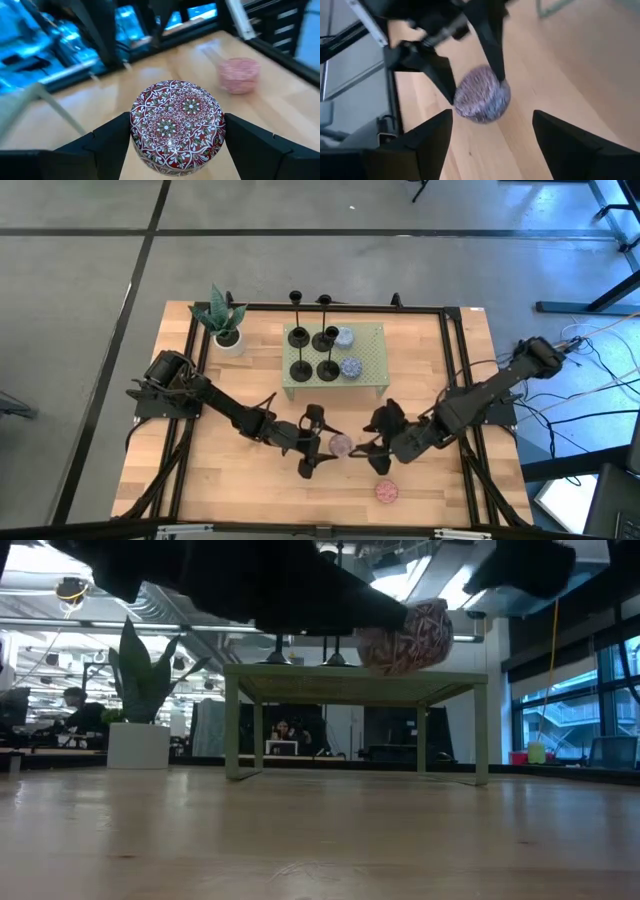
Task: Pick & Place candle stick holders
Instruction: Put the red scented candle on the shelf
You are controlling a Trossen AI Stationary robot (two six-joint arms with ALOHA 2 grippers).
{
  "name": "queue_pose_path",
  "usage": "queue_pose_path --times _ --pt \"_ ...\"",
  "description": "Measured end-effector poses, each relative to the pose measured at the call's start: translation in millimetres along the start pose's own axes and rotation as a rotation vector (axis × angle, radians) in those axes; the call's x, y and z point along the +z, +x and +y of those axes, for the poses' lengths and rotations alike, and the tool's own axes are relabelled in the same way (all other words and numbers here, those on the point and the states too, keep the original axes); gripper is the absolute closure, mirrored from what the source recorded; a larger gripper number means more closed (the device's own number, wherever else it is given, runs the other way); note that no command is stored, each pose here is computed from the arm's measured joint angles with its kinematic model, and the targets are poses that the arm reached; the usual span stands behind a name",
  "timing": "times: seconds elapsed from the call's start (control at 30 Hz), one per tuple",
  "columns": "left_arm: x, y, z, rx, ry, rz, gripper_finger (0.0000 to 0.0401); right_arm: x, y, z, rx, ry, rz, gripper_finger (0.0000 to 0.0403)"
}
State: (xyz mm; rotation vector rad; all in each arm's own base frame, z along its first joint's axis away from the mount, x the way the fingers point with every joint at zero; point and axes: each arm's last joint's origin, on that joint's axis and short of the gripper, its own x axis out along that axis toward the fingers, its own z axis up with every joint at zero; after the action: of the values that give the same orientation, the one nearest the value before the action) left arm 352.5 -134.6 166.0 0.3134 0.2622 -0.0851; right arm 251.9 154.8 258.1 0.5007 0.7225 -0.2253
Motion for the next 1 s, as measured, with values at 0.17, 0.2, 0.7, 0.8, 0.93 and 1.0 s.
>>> queue_pose_path --times 0.17,0.2,0.7,0.8,0.93,1.0 --pt "3 0 3 0.07 0.1 -0.017 0.0113 -16 20 -9 0.03 0.134 0.001 0.0121" --pt "3 0 3 0.078 0.108 -0.014 0.0113 -16 23 -9 0.066 0.162 -0.023 0.0121" --pt "5 -1 3 0.11 0.177 -0.026 0.0113 -19 46 -35 0.136 0.338 -0.098 0.012" --pt "7 0 5 0.115 0.17 -0.046 0.0113 -14 47 -35 0.154 0.319 -0.125 0.012" --pt "8 0 8 0.127 0.162 -0.06 0.0113 -11 47 -36 0.163 0.316 -0.142 0.0121" --pt "9 1 10 0.137 0.168 -0.069 0.0113 -10 48 -37 0.158 0.315 -0.144 0.0121"
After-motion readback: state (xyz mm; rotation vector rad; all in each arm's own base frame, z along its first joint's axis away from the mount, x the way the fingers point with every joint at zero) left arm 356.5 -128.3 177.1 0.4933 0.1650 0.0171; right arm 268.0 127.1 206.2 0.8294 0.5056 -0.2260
